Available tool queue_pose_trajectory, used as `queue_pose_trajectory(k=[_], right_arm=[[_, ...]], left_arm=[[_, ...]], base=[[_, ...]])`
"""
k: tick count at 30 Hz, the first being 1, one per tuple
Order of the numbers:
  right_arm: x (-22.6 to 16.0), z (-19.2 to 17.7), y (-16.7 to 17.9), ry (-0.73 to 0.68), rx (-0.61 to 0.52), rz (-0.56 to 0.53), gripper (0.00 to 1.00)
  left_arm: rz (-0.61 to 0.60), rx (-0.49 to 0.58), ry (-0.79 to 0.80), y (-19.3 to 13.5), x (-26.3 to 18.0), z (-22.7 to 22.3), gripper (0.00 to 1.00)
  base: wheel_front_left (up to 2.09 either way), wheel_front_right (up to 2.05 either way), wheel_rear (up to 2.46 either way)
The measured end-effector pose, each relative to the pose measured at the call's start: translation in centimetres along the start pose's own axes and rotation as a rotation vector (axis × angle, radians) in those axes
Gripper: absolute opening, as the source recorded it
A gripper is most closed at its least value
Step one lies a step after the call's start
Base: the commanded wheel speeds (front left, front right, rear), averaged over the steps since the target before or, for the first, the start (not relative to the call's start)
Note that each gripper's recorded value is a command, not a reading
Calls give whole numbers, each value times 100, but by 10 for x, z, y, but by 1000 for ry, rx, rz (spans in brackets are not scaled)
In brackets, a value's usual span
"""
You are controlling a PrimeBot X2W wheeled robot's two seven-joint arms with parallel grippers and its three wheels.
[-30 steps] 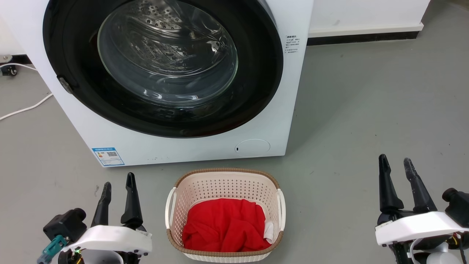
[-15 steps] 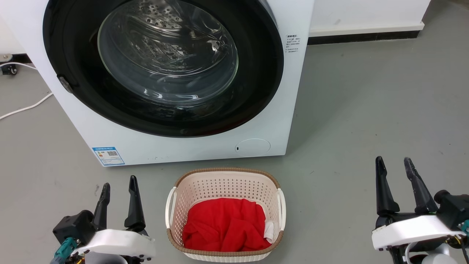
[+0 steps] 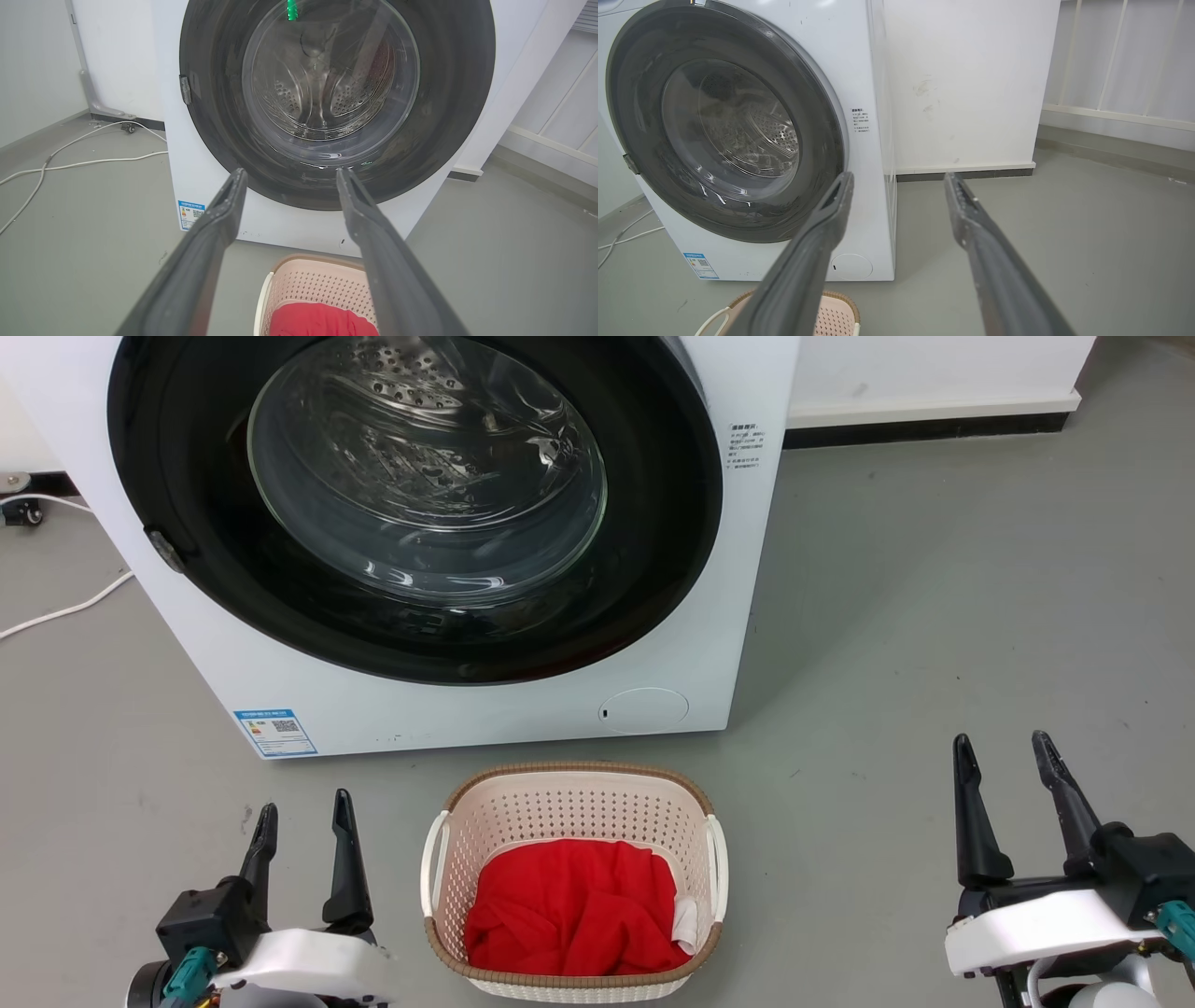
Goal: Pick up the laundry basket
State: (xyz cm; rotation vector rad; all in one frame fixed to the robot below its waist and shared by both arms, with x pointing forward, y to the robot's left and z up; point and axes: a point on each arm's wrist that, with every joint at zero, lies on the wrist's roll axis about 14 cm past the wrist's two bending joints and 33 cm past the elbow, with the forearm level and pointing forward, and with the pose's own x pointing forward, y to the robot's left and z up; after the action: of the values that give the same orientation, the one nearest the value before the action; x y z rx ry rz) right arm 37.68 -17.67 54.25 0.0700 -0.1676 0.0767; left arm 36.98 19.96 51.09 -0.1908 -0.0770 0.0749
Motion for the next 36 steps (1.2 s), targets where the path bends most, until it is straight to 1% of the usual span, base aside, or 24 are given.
queue_pose_trajectory(k=[18, 25, 36], right_arm=[[-2, 7, 5, -30, -142, 32, 100], [-4, 8, 5, -39, -178, 37, 100], [-5, 7, 1, -36, -165, 25, 100]], left_arm=[[-13, 140, -19, 1, -4, 1, 100], [-25, 189, -30, -1, -6, 2, 100], [-21, 196, -36, -1, -6, 3, 100]], base=[[0, 0, 0], [0, 0, 0], [0, 0, 0]])
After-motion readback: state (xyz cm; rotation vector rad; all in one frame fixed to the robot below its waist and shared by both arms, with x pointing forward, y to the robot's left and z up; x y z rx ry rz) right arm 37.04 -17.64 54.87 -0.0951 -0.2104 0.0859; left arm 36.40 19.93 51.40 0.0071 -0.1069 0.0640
